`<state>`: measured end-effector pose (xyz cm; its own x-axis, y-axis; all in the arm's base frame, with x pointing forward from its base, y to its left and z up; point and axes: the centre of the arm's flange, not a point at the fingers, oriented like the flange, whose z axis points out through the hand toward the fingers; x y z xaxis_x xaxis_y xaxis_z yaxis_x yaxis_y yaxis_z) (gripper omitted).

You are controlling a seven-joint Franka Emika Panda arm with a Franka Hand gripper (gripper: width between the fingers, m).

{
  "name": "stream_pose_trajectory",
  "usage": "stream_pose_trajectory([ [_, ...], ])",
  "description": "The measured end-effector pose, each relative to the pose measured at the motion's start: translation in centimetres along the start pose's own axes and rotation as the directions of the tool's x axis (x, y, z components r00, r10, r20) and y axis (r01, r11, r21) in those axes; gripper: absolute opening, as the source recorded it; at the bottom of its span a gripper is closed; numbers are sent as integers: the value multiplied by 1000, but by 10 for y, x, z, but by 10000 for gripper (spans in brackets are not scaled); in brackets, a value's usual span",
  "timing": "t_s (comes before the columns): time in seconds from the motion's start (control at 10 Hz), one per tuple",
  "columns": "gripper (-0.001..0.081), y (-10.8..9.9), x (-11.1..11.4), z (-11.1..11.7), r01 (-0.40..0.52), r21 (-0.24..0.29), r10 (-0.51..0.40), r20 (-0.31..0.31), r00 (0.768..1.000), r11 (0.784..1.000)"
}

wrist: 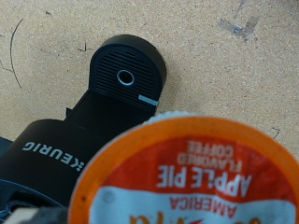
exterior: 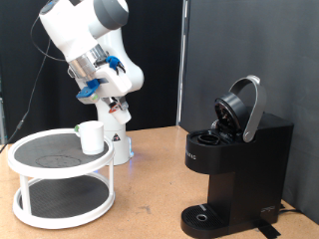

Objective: Make a cup of coffee with the keurig machine

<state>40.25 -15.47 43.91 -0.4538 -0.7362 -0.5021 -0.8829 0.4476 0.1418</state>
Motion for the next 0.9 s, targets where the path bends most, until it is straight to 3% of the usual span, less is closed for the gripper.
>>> stream_pose_trajectory([
  [0.2, 372, 2, -9, 5, -43, -37, 47, 88, 995, 998],
  [0.6, 372, 5, -68, 15, -110, -91, 130, 253, 959, 990],
  [0.9, 372, 10, -112, 20, -104, -82, 124, 289, 949, 991],
])
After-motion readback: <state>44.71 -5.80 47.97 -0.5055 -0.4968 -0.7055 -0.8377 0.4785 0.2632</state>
